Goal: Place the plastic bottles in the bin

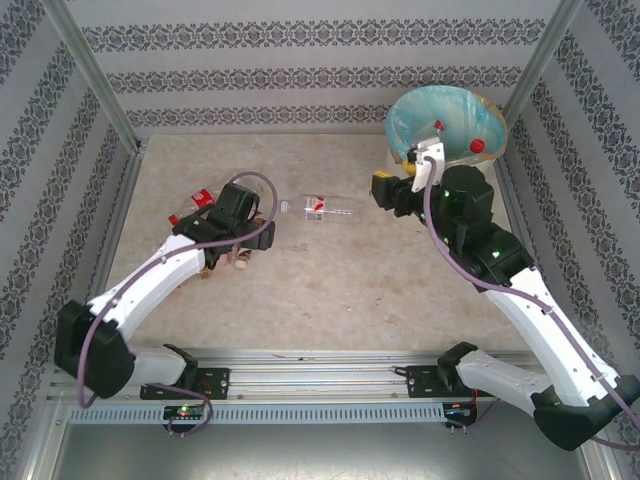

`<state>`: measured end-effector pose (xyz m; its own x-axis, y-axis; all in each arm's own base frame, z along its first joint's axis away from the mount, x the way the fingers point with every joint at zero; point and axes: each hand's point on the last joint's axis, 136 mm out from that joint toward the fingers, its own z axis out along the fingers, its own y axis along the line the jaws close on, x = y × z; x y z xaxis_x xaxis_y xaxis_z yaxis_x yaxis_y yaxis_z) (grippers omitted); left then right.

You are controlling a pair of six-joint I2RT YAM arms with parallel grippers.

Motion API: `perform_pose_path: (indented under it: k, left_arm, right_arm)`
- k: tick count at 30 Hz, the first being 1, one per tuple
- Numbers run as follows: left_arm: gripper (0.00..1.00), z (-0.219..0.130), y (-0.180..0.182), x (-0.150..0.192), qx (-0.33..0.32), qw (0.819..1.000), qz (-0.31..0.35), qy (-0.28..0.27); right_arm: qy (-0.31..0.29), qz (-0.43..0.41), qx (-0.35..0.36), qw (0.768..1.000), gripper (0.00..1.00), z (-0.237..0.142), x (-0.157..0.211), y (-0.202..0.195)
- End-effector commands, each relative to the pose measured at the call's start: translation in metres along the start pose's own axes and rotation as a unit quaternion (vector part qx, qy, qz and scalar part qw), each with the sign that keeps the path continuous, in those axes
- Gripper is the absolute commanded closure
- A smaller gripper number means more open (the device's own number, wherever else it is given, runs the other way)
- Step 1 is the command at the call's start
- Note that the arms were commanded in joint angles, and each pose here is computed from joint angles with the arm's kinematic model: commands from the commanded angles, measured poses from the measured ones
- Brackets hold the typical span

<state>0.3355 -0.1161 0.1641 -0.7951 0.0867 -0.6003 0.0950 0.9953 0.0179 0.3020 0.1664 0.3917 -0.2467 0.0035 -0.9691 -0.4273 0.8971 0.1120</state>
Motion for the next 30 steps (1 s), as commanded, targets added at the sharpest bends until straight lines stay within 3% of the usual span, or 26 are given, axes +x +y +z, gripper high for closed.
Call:
perform_pose_path:
  k: [1,6,10,18,22,30]
  left_arm:
    - [0.05,0.019,0.011,0.002,0.011,0.998,-0.047,0.035]
    - [0.06,0.054,0.023,0.006,0.017,0.995,-0.080,0.061]
    - [0.08,0.070,0.020,0.010,0.020,0.994,-0.076,0.076]
    - [0.10,0.104,0.024,0.032,-0.002,0.992,-0.071,0.104]
    - [0.17,0.116,0.015,0.037,0.018,0.990,-0.076,0.113]
    - [0.40,0.115,0.007,0.031,0.039,0.990,-0.072,0.111]
  right_arm:
    - [-0.007,0.011,-0.002,1.000,0.34,0.001,0.004,0.008]
    - [0.016,0.020,-0.033,0.999,0.33,-0.001,0.026,0.025]
    - [0.014,0.004,-0.016,1.000,0.30,-0.008,0.035,0.018]
    - [-0.021,-0.061,0.005,0.998,0.27,-0.016,0.003,0.012]
    - [-0.038,-0.069,0.001,0.997,0.26,-0.018,-0.007,0.015]
    - [-0.037,-0.062,0.000,0.997,0.26,-0.016,-0.005,0.015]
